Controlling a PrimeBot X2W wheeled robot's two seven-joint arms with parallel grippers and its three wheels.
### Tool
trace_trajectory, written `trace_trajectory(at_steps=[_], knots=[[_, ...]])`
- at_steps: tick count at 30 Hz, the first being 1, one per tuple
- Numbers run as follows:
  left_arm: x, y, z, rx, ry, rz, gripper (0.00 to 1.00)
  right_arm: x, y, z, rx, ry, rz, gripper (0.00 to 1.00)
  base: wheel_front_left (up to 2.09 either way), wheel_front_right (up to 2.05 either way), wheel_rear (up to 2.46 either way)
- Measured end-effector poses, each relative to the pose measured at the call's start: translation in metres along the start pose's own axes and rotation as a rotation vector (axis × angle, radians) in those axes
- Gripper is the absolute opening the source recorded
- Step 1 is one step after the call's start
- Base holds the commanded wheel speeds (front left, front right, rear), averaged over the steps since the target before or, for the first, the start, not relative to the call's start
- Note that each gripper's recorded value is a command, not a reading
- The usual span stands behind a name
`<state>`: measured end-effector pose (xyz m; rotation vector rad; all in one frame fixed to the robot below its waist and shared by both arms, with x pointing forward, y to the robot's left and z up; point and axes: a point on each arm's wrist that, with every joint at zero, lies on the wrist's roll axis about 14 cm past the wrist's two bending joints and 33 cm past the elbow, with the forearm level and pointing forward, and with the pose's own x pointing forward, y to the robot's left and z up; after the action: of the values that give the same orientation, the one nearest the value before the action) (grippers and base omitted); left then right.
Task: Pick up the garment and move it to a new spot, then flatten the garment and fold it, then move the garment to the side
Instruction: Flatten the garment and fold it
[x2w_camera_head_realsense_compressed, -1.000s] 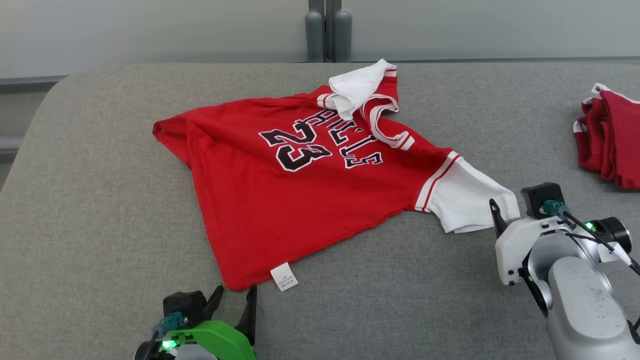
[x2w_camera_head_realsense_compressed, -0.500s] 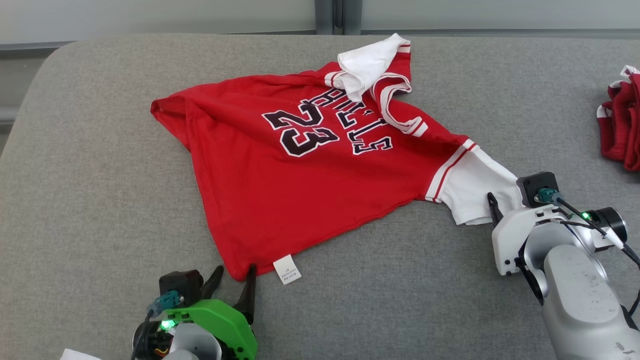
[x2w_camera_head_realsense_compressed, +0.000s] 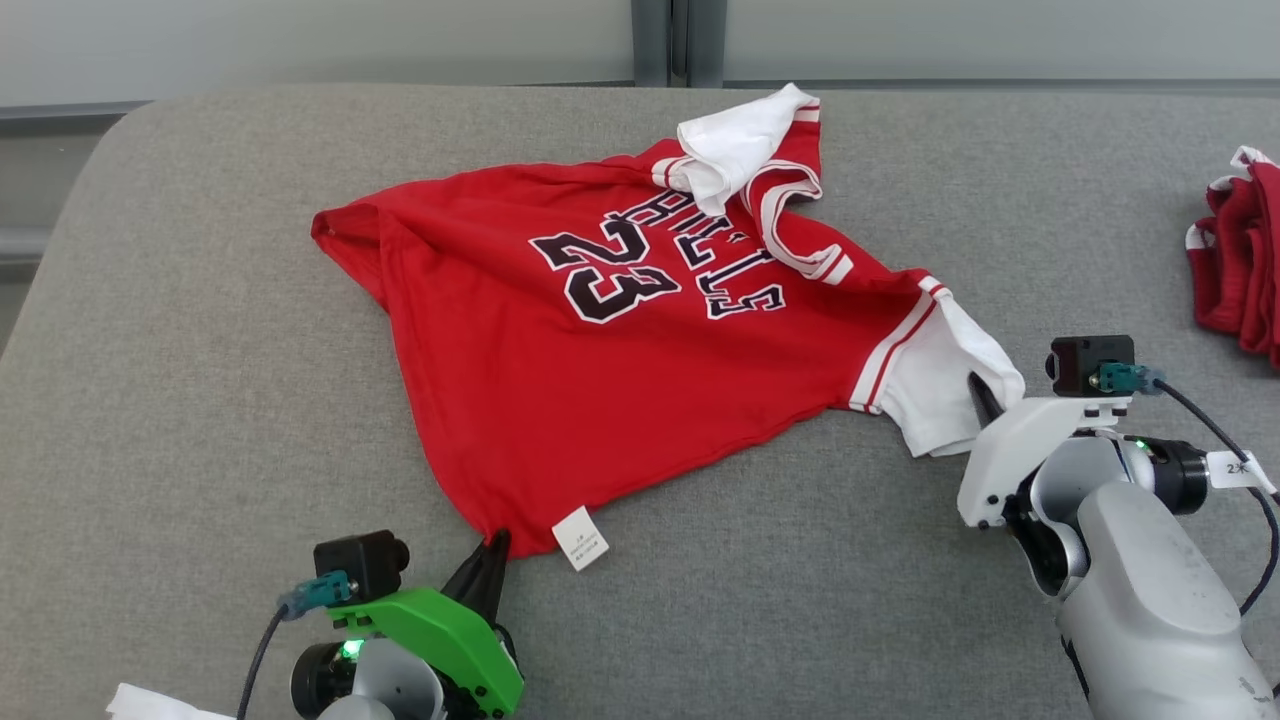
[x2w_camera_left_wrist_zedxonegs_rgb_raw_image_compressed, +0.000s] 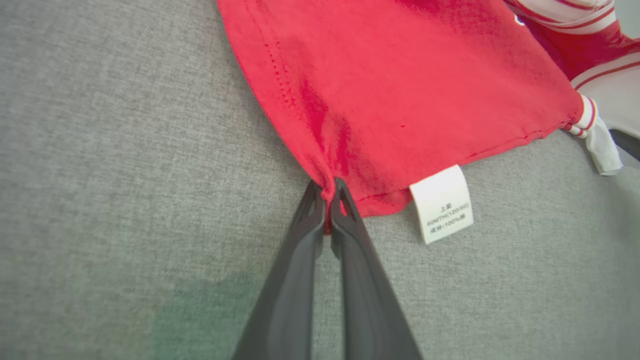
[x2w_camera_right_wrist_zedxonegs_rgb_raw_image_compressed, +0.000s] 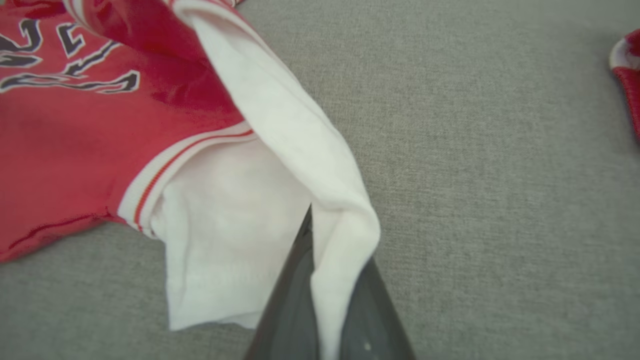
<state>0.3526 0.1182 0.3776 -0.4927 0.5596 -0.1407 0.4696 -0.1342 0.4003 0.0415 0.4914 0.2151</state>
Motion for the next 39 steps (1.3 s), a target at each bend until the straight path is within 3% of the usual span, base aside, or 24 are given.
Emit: trace_trajectory(at_steps=[4,8,14,18,22,26,30,35,39], knots=[[-0.017,-0.026,0.038,-0.072,-0.108,-0.107,0.0,-0.022,0.015,0.054,0.305,-0.145,0.11,0.0,0.0,0.0,0.0],[-0.052,-0.06,0.098,-0.065,-0.252,-0.26,0.0,-0.074,0.003,0.119,0.491,-0.317,0.245,0.0,0.0,0.0,0.0],[-0.128,-0.112,0.185,0.059,-0.456,-0.465,0.0,-0.18,-0.014,0.203,0.626,-0.628,0.441,0.0,0.0,0.0,0.0],[-0.167,-0.142,0.233,0.138,-0.582,-0.567,0.0,-0.231,-0.033,0.234,0.683,-0.816,0.498,0.0,0.0,0.0,0.0],[-0.188,-0.164,0.269,0.176,-0.666,-0.633,0.0,-0.26,-0.054,0.257,0.715,-0.965,0.506,0.0,0.0,0.0,0.0],[-0.18,-0.173,0.293,0.222,-0.674,-0.641,0.0,-0.251,-0.08,0.265,0.722,-0.991,0.42,0.0,0.0,0.0,0.0],[-0.139,-0.173,0.303,0.213,-0.584,-0.618,0.0,-0.218,-0.088,0.281,0.695,-0.924,0.367,0.0,0.0,0.0,0.0],[-0.056,-0.151,0.327,0.22,-0.507,-0.478,0.0,-0.141,-0.08,0.316,0.694,-0.798,0.369,0.0,0.0,0.0,0.0],[0.002,-0.134,0.368,0.247,-0.553,-0.355,0.0,-0.089,-0.075,0.363,0.658,-0.8,0.31,0.0,0.0,0.0,0.0]])
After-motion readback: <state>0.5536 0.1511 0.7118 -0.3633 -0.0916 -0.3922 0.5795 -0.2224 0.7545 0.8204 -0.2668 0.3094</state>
